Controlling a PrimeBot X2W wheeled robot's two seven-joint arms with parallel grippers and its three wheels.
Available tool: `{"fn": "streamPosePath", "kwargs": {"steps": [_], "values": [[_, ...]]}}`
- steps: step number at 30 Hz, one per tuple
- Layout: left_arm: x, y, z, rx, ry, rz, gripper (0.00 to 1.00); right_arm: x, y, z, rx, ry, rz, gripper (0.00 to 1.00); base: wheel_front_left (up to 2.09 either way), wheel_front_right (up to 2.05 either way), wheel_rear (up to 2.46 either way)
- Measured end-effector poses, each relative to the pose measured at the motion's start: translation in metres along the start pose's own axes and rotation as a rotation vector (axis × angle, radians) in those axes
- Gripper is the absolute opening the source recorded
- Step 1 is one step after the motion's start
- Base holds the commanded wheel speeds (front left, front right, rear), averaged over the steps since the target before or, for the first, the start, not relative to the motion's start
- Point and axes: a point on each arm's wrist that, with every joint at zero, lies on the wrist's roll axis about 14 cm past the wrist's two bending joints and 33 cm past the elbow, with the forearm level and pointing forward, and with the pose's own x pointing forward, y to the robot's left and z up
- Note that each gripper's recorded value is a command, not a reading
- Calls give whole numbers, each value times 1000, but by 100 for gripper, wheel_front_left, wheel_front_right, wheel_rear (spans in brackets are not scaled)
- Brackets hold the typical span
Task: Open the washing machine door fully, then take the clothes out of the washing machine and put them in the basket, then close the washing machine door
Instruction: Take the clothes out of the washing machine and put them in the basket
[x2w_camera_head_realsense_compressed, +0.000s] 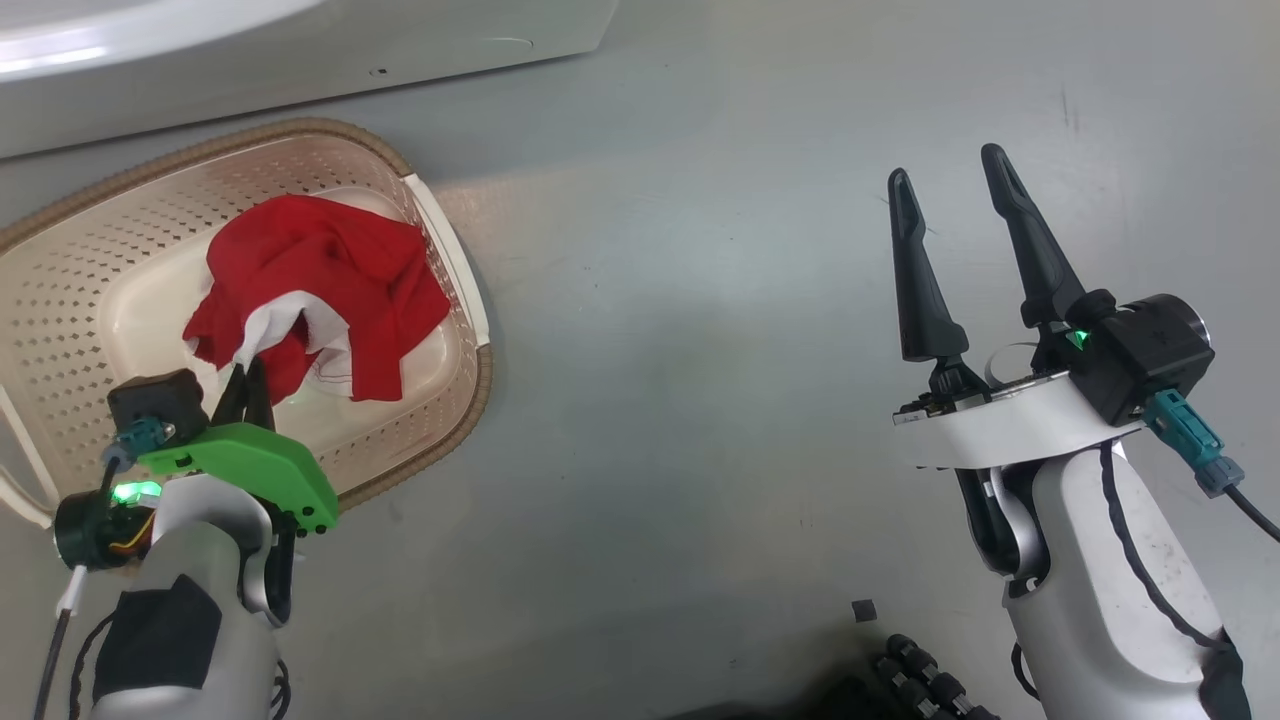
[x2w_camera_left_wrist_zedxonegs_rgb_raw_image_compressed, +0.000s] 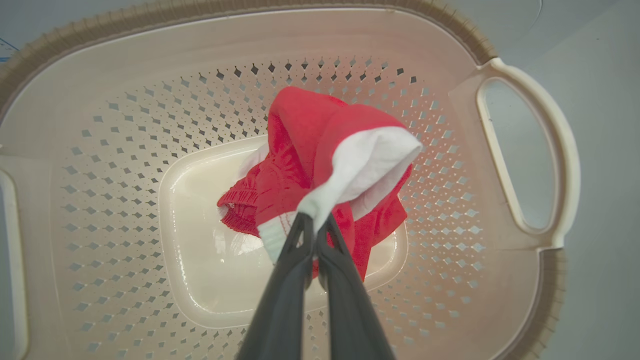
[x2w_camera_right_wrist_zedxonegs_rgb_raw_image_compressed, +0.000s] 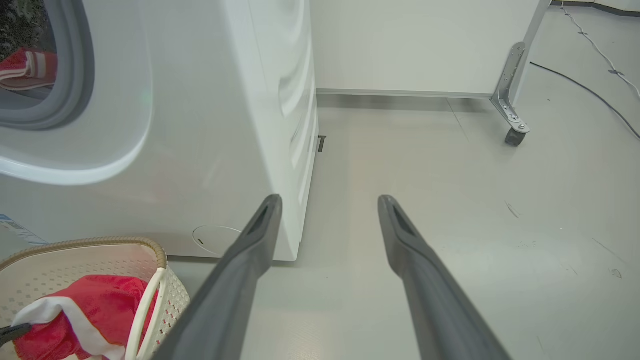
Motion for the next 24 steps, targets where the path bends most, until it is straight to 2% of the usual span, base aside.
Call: {"fn": "streamPosePath", "kwargs": {"steps": [15,16,18,24], "values": [[6,-1,-13,-31,67,-14,2,4,0,-7,-2,19,1,100,0,0,0],[4,-1,-13,-35,69,-16,43,4,0,-5,-2,16,3,100,0,0,0],[0,-2,-13,-34,72,-17,100,3,1,-2,-2,11,6,100,0,0,0],[-11,-8,-1,-37,28,-41,100,0,7,9,-5,-11,21,100,0,0,0]]}}
